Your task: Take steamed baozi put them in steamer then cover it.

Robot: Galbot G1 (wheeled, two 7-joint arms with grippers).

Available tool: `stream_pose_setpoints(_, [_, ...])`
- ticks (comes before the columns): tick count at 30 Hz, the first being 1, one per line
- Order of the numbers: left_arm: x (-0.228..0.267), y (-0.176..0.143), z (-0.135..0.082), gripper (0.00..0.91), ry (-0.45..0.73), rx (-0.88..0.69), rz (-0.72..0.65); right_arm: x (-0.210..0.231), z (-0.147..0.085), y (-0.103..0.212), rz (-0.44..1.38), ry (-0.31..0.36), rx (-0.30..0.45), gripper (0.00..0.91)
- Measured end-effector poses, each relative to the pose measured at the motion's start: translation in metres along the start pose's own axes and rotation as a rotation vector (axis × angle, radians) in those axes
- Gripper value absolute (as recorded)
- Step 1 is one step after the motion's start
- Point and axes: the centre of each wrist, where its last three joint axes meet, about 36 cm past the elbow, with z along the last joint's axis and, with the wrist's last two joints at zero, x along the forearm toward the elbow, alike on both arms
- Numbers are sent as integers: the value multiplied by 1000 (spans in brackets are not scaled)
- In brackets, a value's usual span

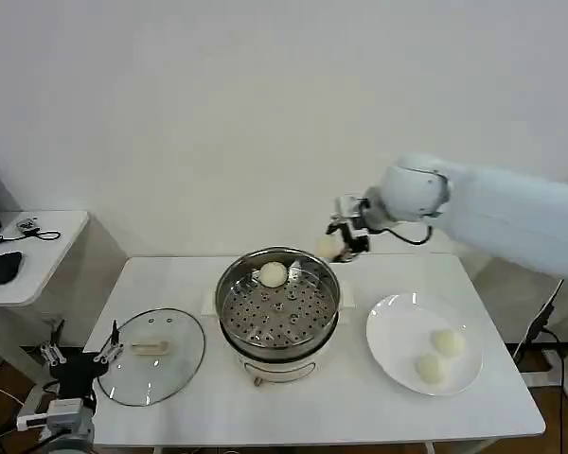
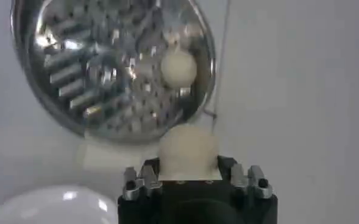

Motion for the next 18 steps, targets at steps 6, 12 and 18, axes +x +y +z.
stream_pose_setpoints(6, [0, 1, -2, 907, -7, 4, -12, -33, -44, 0, -43, -9, -34, 645])
stream_pose_setpoints(12, [1, 7, -7, 907, -21, 1, -25, -64, -72, 2, -83, -1, -63, 645])
stream_pose_setpoints(18, [3, 7, -12, 907, -31, 5, -27, -94, -88, 7, -118, 8, -88, 645])
